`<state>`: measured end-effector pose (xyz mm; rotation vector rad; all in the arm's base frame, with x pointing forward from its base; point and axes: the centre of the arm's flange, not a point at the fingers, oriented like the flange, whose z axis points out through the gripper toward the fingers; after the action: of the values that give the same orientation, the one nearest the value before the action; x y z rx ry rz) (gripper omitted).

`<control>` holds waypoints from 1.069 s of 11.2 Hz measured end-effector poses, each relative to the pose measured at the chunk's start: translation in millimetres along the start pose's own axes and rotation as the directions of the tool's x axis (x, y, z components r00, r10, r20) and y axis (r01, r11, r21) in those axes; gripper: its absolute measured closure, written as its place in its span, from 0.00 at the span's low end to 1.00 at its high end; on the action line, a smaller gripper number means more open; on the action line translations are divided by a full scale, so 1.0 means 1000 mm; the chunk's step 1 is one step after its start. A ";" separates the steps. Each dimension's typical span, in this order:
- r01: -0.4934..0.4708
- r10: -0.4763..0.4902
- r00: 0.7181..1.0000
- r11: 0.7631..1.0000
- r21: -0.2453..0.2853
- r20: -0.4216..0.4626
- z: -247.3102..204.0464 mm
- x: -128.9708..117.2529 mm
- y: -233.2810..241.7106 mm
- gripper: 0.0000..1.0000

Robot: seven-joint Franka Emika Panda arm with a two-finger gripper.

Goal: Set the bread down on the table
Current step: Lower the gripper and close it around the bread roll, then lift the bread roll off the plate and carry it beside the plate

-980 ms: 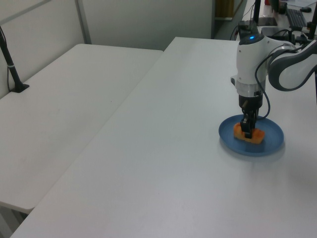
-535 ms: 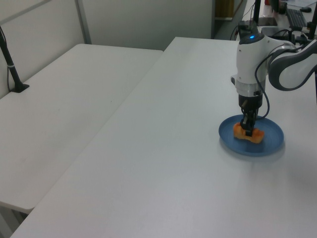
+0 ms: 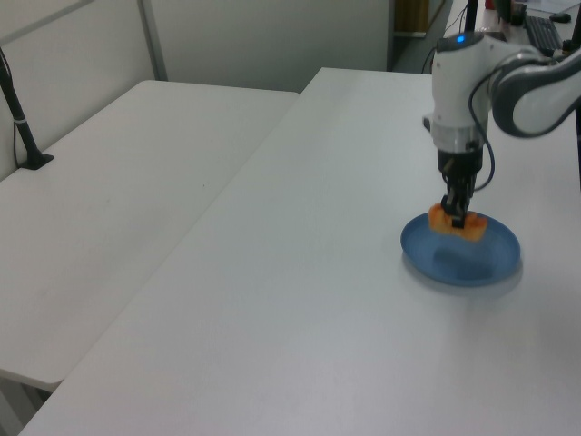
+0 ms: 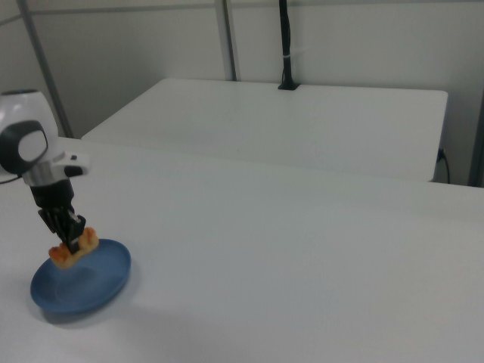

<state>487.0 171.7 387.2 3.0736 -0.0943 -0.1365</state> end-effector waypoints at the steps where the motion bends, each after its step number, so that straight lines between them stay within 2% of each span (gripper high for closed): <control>1: -0.001 0.001 1.000 1.000 -0.010 0.011 -0.022 -0.002 0.001 0.89; 4: 0.022 -0.021 0.999 0.999 -0.029 0.043 -0.087 -0.005 0.006 0.89; 7: 0.023 -0.023 1.000 1.000 -0.018 0.012 -0.137 -0.006 0.017 0.90; 10: 0.049 -0.049 0.999 0.999 -0.019 0.006 -0.140 -0.009 0.005 0.90; 12: 0.115 -0.115 0.993 0.993 -0.026 0.000 -0.139 -0.024 -0.031 0.90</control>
<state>477.6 212.3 525.0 3.0526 0.0849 -0.1398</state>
